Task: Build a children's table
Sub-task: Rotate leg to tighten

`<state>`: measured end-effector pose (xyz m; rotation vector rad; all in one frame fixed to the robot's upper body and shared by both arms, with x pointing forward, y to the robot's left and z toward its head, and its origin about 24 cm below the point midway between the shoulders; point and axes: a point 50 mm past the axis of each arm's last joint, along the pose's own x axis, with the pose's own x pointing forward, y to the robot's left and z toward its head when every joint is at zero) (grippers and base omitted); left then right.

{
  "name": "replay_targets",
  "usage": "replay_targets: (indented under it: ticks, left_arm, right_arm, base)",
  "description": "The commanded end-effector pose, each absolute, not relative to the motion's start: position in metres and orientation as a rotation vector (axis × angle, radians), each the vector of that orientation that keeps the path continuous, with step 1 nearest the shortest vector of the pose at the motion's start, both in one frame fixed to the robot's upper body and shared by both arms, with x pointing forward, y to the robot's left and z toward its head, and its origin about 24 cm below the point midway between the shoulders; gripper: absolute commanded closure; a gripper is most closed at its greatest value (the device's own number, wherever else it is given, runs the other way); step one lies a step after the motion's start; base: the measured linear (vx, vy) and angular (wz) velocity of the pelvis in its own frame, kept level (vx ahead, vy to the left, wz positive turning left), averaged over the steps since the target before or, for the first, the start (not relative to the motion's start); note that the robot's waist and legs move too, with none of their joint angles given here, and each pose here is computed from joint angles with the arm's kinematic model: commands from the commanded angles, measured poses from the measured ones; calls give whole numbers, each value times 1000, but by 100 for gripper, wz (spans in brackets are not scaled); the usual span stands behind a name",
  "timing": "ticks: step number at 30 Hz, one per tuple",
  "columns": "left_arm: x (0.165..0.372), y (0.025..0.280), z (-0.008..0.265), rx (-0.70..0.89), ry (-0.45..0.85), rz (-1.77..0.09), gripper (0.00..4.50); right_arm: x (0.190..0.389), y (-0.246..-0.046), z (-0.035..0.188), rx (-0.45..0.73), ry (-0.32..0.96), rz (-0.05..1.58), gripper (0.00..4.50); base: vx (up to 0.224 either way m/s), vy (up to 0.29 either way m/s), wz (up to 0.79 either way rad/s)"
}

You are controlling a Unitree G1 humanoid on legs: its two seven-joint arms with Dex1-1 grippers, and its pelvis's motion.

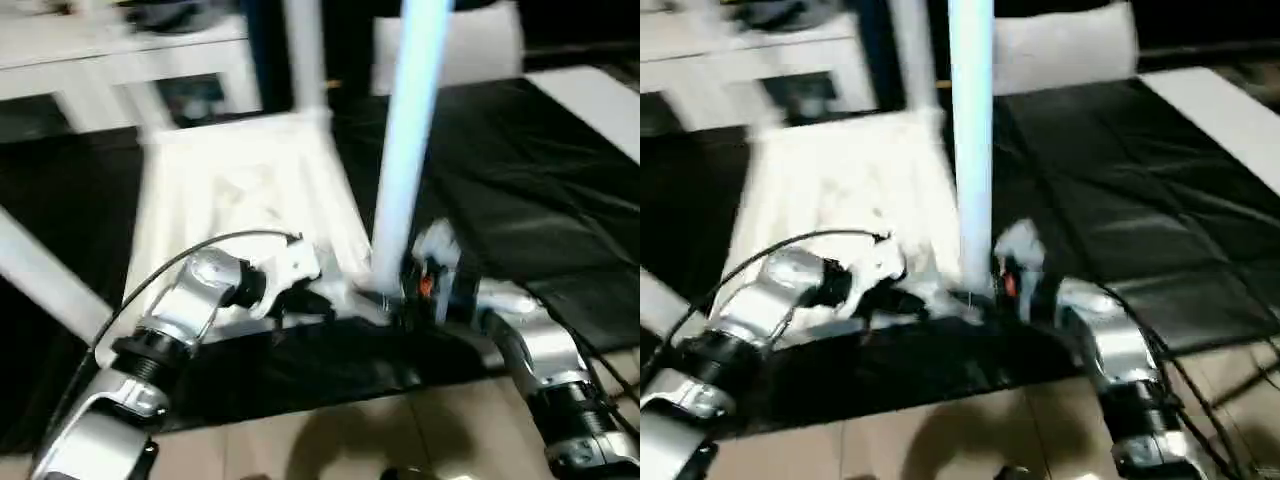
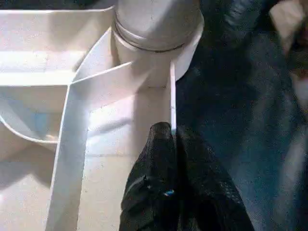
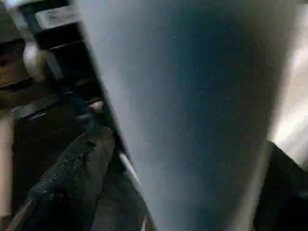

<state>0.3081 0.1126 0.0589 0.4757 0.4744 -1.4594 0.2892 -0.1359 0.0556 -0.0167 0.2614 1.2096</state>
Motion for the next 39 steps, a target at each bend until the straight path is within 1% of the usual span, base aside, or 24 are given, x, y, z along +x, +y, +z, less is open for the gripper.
replay_targets:
  ticks: [1,3,4,7,8,10,12,13,14,17,18,19,24,25,28,31,33,34,35,36,37,39]
  left_arm:
    - [297,116,54,539,536,-1605,450]
    - [295,120,55,561,555,-1657,450]
    - [294,121,55,568,557,-1676,450]
    - [293,122,55,582,564,-1701,450]
    - [293,123,55,588,567,-1712,450]
    - [292,125,55,606,578,-1729,450]
    - [292,126,55,614,581,-1732,450]
    - [292,126,55,618,582,-1733,450]
    - [292,126,55,618,582,-1734,450]
    - [292,126,55,619,581,-1740,450]
    - [292,126,55,619,581,-1741,450]
    - [291,126,54,617,581,-1742,450]
    - [291,127,53,614,583,-1742,450]
    - [291,127,53,612,585,-1736,450]
    - [292,128,52,606,588,-1719,450]
    - [295,126,52,589,581,-1675,450]
    - [300,120,54,544,558,-1619,450]
    - [304,112,55,503,535,-1556,450]
    - [306,110,56,493,530,-1536,450]
    - [307,107,56,479,521,-1518,450]
    - [311,98,57,440,508,-1469,450]
    - [312,95,57,428,504,-1452,450]
  right_arm:
    - [283,-137,61,-24,272,1347,63]
    - [281,-140,62,-18,282,1396,63]
    - [280,-140,63,-12,287,1415,78]
    - [279,-141,63,-12,300,1447,78]
    - [278,-141,63,-10,311,1465,106]
    - [276,-141,63,-10,338,1513,114]
    - [275,-141,64,-9,340,1525,133]
    - [275,-141,64,-4,339,1530,133]
    - [275,-141,65,0,337,1534,154]
    - [274,-140,65,7,336,1546,163]
    - [274,-140,65,7,336,1547,183]
    - [273,-139,65,12,336,1556,192]
    - [273,-138,66,28,334,1571,211]
    - [272,-137,66,40,331,1574,226]
    - [272,-134,68,69,319,1573,231]
    - [271,-129,66,76,307,1551,235]
    - [271,-123,62,62,300,1493,236]
    - [275,-117,57,40,306,1397,236]
    - [277,-115,55,36,312,1365,236]
    - [280,-113,53,36,318,1321,238]
    - [286,-108,50,56,312,1224,239]
    - [288,-106,50,65,311,1193,240]
  base:
    - [0,0,0]
    - [0,0,0]
    - [0,0,0]
    - [0,0,0]
    - [0,0,0]
    - [0,0,0]
    - [0,0,0]
    - [0,0,0]
    - [0,0,0]
    - [0,0,0]
    - [0,0,0]
    - [0,0,0]
    - [0,0,0]
    - [0,0,0]
    - [0,0,0]
    - [0,0,0]
    - [0,0,0]
    - [0,0,0]
    - [0,0,0]
    - [0,0,0]
    - [0,0,0]
    - [0,0,0]
